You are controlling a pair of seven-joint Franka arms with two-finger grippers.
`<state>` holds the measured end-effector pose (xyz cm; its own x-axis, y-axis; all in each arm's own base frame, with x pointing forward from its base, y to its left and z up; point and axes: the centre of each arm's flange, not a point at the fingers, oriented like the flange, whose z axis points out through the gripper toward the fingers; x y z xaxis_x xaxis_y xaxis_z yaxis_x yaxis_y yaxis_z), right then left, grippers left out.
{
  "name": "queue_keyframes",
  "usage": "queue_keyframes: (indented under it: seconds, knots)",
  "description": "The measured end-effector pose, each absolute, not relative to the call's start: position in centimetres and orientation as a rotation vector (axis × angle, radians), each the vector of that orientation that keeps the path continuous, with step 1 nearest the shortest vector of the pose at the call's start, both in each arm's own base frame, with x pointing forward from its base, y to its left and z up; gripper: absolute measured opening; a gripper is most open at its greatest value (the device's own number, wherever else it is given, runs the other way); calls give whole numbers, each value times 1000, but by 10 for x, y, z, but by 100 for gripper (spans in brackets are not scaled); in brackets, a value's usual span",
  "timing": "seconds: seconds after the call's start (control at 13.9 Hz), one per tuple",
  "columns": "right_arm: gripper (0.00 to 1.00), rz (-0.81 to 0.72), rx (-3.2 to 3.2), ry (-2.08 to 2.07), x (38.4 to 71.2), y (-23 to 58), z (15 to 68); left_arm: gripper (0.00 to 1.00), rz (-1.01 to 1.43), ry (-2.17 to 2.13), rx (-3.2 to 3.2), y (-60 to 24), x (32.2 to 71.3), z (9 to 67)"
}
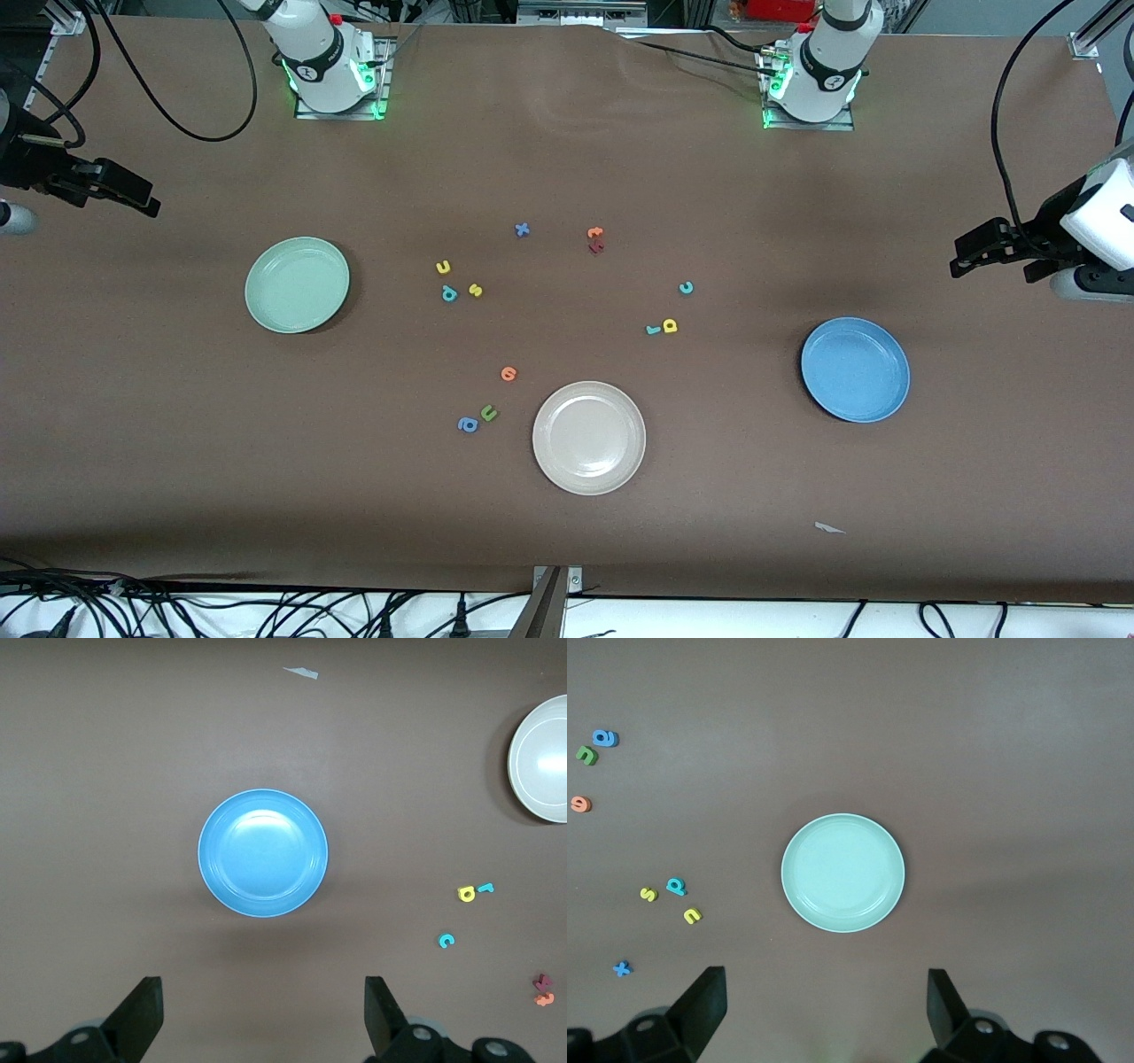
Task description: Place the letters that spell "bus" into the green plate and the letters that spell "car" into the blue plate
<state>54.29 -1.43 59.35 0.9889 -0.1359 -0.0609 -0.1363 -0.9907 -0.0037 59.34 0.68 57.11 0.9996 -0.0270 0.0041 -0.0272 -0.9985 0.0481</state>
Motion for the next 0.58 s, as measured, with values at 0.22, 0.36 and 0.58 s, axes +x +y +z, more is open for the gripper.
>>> queue_keyframes:
  seconds: [0.22, 0.36, 0.58]
  knots:
    - [100, 94, -3125, 209, 543, -14, 593, 100, 5, -40, 3093, 7, 593, 571]
    - [100, 93, -3125, 208, 543, -14, 593, 100, 5, -39, 3093, 7, 593, 571]
    - [100, 93, -3126, 207, 543, -14, 593, 100, 5, -38, 3093, 7, 593, 571]
